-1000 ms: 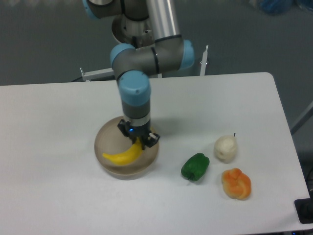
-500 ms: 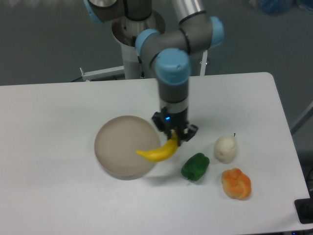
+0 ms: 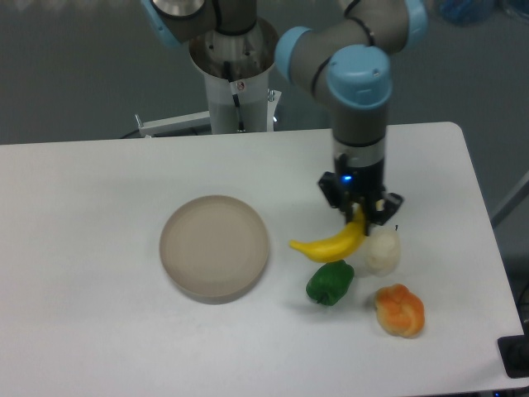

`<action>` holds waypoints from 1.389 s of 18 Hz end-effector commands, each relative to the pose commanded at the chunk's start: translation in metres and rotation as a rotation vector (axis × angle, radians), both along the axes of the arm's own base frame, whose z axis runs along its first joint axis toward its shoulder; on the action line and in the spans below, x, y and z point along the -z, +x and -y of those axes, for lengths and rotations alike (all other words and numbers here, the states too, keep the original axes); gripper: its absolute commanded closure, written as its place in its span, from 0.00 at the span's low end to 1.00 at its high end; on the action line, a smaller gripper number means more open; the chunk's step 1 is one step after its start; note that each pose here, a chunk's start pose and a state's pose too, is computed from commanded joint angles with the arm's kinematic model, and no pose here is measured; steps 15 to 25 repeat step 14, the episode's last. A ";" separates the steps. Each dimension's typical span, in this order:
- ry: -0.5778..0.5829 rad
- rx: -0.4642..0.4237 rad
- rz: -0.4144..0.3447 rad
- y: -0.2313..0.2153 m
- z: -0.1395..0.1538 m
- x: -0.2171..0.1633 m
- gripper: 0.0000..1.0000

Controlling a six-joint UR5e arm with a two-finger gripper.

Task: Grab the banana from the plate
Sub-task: 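Carry the banana away from the plate toward the white pear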

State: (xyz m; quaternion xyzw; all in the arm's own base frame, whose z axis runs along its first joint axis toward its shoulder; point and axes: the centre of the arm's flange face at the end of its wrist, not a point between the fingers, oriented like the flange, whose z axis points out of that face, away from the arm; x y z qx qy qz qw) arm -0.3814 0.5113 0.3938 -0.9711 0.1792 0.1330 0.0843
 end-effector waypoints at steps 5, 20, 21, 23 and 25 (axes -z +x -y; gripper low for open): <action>0.001 0.008 -0.008 -0.021 -0.018 -0.001 0.65; -0.007 0.004 -0.039 -0.033 -0.028 -0.003 0.65; -0.007 0.004 -0.039 -0.033 -0.028 -0.003 0.65; -0.007 0.004 -0.039 -0.033 -0.028 -0.003 0.65; -0.007 0.004 -0.039 -0.033 -0.028 -0.003 0.65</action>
